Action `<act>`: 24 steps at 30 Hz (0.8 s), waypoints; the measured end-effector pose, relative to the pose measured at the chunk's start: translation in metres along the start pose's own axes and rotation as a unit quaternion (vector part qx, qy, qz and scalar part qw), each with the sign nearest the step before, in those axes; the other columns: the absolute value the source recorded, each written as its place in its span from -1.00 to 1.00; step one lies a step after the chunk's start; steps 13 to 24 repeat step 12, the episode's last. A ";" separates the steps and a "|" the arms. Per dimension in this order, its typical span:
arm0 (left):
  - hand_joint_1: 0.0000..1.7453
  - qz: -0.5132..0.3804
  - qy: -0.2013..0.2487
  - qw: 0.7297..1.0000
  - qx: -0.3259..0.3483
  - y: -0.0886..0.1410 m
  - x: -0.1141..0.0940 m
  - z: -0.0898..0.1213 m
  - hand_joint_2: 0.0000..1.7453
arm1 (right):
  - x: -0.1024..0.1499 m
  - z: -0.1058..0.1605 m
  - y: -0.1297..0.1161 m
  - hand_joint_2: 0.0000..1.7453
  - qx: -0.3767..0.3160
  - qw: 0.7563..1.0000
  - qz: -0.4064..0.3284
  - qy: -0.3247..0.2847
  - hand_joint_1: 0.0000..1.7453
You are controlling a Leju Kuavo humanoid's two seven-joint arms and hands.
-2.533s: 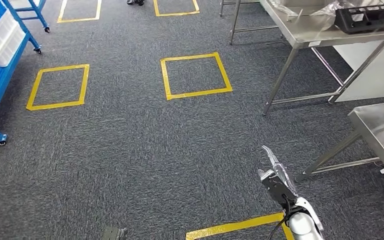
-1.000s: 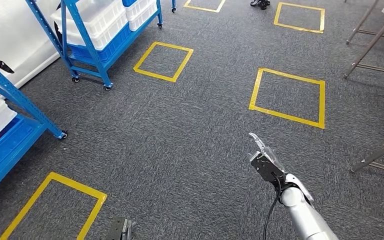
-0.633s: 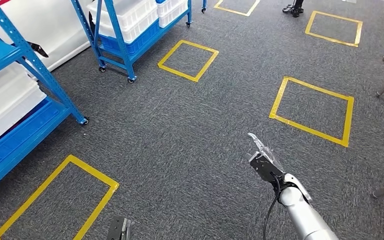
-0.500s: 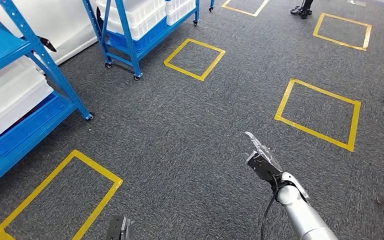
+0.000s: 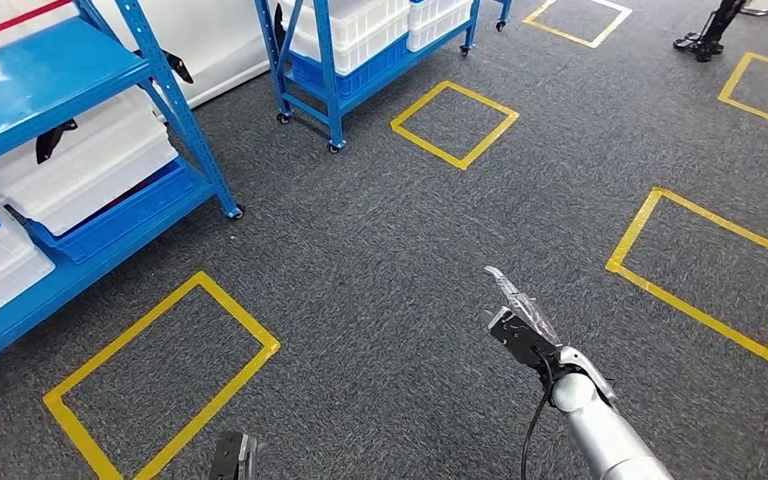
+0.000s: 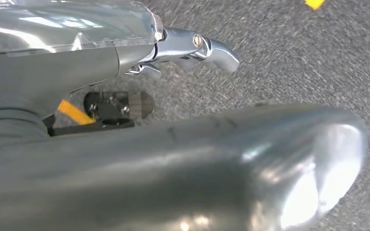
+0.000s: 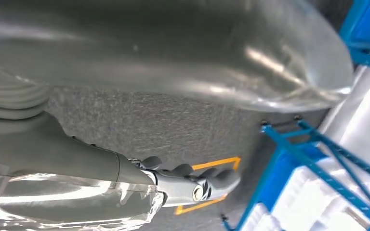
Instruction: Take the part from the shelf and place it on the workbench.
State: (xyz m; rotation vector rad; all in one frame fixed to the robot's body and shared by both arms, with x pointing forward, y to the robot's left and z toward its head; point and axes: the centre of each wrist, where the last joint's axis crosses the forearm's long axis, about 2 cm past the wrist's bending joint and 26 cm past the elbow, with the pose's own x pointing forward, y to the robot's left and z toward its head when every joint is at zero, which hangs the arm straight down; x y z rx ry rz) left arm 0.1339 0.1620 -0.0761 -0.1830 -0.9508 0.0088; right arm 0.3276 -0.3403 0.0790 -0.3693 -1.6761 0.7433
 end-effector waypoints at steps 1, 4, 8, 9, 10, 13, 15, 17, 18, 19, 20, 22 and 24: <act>-1.00 0.000 0.001 1.000 0.004 0.001 -0.001 0.001 -1.00 | 0.001 -0.001 0.001 -1.00 -0.001 1.000 -0.001 -0.003 -1.00; -1.00 0.001 0.005 1.000 0.012 0.006 -0.003 0.002 -1.00 | 0.002 0.002 0.003 -1.00 -0.002 1.000 -0.006 -0.002 -1.00; -1.00 0.002 0.015 1.000 0.020 0.012 -0.008 0.006 -1.00 | 0.001 0.004 0.005 -1.00 -0.001 1.000 -0.011 0.001 -1.00; -1.00 0.001 0.015 1.000 0.021 0.012 -0.008 0.006 -1.00 | 0.001 0.004 0.004 -1.00 -0.001 1.000 -0.012 0.000 -1.00; -1.00 0.001 0.015 1.000 0.021 0.013 -0.008 0.005 -1.00 | 0.001 0.003 0.004 -1.00 -0.002 1.000 -0.013 0.000 -1.00; -1.00 0.000 0.014 1.000 0.021 0.013 -0.006 0.004 -1.00 | 0.001 0.003 0.002 -1.00 -0.002 1.000 -0.014 -0.001 -1.00; -1.00 0.000 0.014 1.000 0.021 0.013 -0.006 0.004 -1.00 | 0.001 0.003 0.002 -1.00 -0.002 1.000 -0.014 -0.001 -1.00; -1.00 0.000 0.014 1.000 0.021 0.013 -0.006 0.004 -1.00 | 0.001 0.003 0.002 -1.00 -0.002 1.000 -0.014 -0.001 -1.00; -1.00 0.000 0.014 1.000 0.021 0.013 -0.006 0.004 -1.00 | 0.001 0.003 0.002 -1.00 -0.002 1.000 -0.014 -0.001 -1.00; -1.00 0.000 0.014 1.000 0.021 0.013 -0.006 0.004 -1.00 | 0.001 0.003 0.002 -1.00 -0.002 1.000 -0.014 -0.001 -1.00; -1.00 0.000 0.014 1.000 0.021 0.013 -0.006 0.004 -1.00 | 0.001 0.003 0.002 -1.00 -0.002 1.000 -0.014 -0.001 -1.00; -1.00 0.000 0.014 1.000 0.021 0.013 -0.006 0.004 -1.00 | 0.001 0.003 0.002 -1.00 -0.002 1.000 -0.014 -0.001 -1.00; -1.00 0.000 0.014 1.000 0.021 0.013 -0.006 0.004 -1.00 | 0.001 0.003 0.002 -1.00 -0.002 1.000 -0.014 -0.001 -1.00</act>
